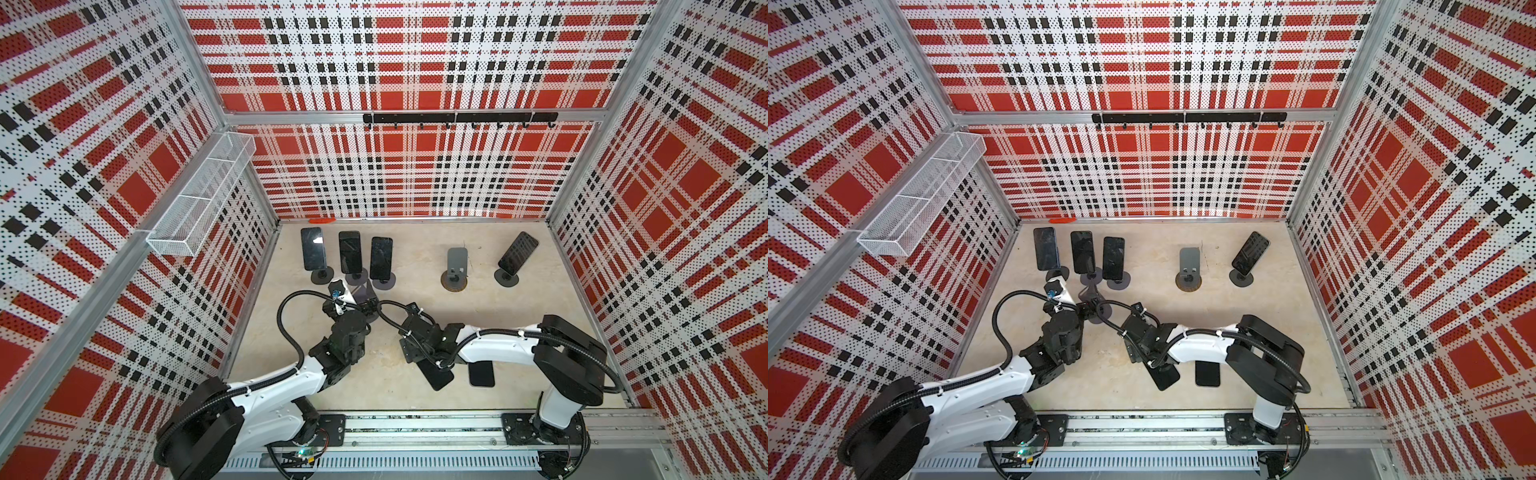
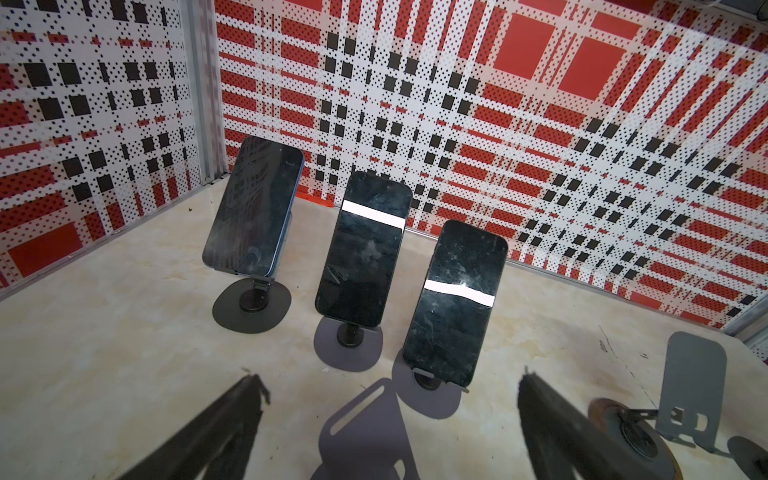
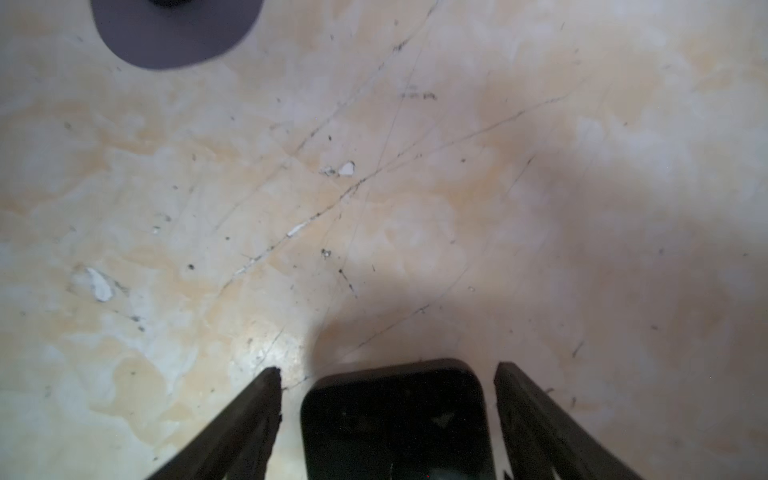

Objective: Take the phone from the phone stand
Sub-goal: 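Open the right gripper to release the phone flat and raise it, then move the right gripper to the phone on the stand in the far corner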

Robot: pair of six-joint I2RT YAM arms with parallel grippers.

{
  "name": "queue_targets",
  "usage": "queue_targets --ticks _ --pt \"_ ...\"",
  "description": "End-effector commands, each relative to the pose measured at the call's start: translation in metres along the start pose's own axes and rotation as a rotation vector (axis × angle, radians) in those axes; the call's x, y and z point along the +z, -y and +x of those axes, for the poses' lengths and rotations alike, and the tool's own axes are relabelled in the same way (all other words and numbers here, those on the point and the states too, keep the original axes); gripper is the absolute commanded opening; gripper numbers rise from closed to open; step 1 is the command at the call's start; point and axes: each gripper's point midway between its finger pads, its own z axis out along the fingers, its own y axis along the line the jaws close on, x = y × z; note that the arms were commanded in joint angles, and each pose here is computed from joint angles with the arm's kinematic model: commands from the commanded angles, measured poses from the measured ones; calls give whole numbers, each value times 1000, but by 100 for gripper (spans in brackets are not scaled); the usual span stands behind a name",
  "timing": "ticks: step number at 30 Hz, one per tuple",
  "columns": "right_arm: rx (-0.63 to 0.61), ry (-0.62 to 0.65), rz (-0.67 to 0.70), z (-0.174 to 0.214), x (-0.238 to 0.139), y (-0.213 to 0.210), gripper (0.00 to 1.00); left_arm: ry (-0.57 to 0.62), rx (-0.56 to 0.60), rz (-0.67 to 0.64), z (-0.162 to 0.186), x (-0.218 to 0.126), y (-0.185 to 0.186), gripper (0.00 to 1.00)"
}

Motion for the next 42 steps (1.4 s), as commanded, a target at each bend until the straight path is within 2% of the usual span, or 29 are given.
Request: queue_targets --ticks 1,6,8,11,14,16,20,24,27,32,36,38,42 --pt "33 90 -25 -37 -29 3 84 12 -13 -9 -5 0 -2 98" --pt "42 212 56 -74 -62 35 86 27 -32 1 -13 -2 0 98" --pt "-14 262 160 -89 -80 56 86 34 -36 6 -17 -3 1 98" --pt "-35 348 336 -113 -116 89 91 42 -41 18 -21 -6 3 98" --pt "-32 432 418 -127 -144 109 100 43 -39 26 -22 -8 8 98" --pt "-20 472 439 -131 -157 120 100 44 -26 27 -22 -9 13 98" --pt "82 519 493 -133 -176 161 100 51 29 22 -22 -15 26 98" --pt "184 596 484 -135 -188 201 100 44 74 38 -18 -16 37 98" --pt "348 632 447 -135 -190 239 100 33 83 72 -12 -15 45 98" --pt "619 589 515 -128 -188 297 100 32 137 104 -6 -11 54 98" --pt "740 472 551 -125 -170 330 100 25 149 109 -3 -12 57 98" --pt "830 407 625 -119 -165 350 100 20 141 128 0 -14 56 98" --pt "903 318 698 -119 -155 372 100 22 127 148 1 -14 55 98"
